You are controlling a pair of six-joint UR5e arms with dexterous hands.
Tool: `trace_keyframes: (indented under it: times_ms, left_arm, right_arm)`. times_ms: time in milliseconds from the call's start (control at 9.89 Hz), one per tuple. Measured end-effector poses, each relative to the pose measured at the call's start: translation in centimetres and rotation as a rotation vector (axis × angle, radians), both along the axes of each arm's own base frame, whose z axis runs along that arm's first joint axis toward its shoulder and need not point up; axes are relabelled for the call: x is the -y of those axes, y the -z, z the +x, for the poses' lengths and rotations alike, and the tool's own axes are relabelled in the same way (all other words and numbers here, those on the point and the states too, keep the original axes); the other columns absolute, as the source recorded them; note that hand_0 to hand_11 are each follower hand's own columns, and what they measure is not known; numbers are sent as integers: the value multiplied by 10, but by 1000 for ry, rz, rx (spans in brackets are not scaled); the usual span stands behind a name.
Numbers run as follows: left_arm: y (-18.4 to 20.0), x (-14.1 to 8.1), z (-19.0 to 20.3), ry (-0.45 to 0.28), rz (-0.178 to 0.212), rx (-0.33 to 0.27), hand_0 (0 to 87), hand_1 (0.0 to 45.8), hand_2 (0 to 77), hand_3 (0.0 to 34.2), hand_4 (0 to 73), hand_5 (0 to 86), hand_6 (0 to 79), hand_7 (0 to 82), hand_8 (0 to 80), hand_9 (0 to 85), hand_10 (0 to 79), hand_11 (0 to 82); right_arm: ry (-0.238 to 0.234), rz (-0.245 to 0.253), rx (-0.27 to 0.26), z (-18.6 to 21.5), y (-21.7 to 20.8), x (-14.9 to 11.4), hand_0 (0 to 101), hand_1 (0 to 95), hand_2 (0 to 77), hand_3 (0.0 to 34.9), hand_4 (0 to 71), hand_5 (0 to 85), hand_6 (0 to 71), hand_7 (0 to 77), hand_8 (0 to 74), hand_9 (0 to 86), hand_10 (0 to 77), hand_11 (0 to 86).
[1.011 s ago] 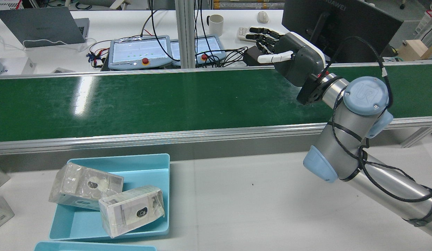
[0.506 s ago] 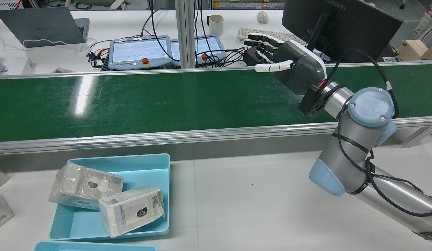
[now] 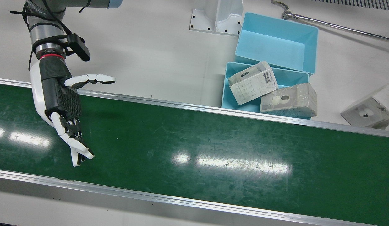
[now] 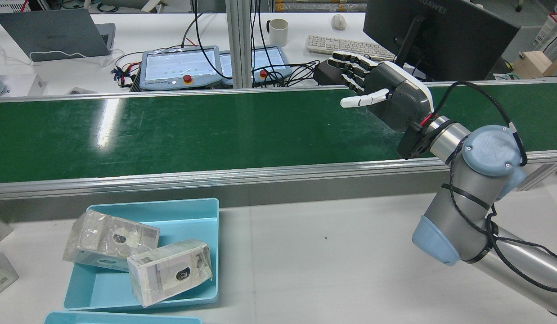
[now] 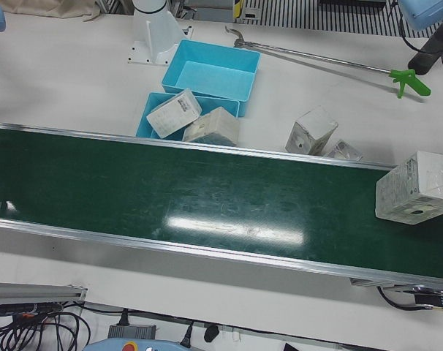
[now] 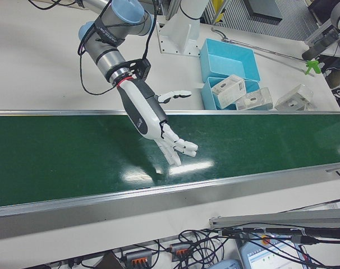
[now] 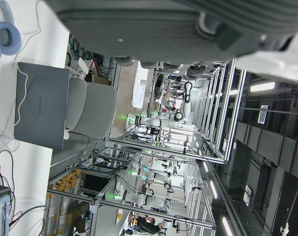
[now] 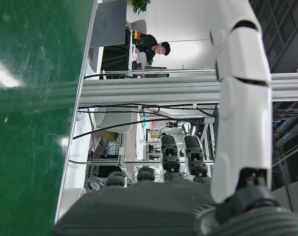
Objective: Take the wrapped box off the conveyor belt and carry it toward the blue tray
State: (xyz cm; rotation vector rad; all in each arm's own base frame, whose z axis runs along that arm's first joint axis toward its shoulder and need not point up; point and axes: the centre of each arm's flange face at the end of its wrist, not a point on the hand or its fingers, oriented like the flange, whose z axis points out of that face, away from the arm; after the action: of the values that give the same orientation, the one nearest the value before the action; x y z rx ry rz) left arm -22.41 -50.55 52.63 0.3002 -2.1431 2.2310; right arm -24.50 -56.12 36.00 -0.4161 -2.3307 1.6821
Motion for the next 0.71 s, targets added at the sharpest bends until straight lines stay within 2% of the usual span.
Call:
trace_keyframes:
  times_ms: [101, 202, 404, 607, 708]
  left_arm:
    - [0, 0, 0, 0, 0, 0, 0, 0, 5, 0, 0, 11, 0, 5, 5, 0, 5, 5]
    - [0, 0, 0, 0, 0, 0, 0, 0, 5, 0, 0, 11, 0, 5, 5, 0, 5, 5]
    - [0, 0, 0, 0, 0, 0, 0, 0, 11, 0, 0, 11, 0, 5, 5, 0, 0, 5]
    - [0, 0, 0, 0, 0, 0, 0, 0, 5, 0, 0, 11, 0, 5, 5, 0, 5, 0]
    - [0, 0, 0, 0, 0, 0, 0, 0, 11, 0, 0, 5, 0, 5, 5, 0, 5, 0]
  right_arm:
    - [1, 9, 6, -2, 0, 2, 485, 164, 136, 53, 54, 158, 16, 136, 22, 22, 11, 27]
    - [2, 29, 23, -5, -1, 5, 480, 153, 136, 24, 54, 147, 16, 136, 5, 22, 11, 22]
    - [4, 62, 51, -11, -2, 10, 480, 153, 136, 24, 54, 147, 16, 136, 5, 22, 33, 49]
    - [8, 73, 58, -16, -3, 10, 471, 136, 125, 15, 65, 147, 27, 153, 5, 38, 33, 60]
    - [10, 74, 59, -17, -3, 10, 469, 136, 131, 16, 93, 164, 38, 169, 5, 44, 33, 60]
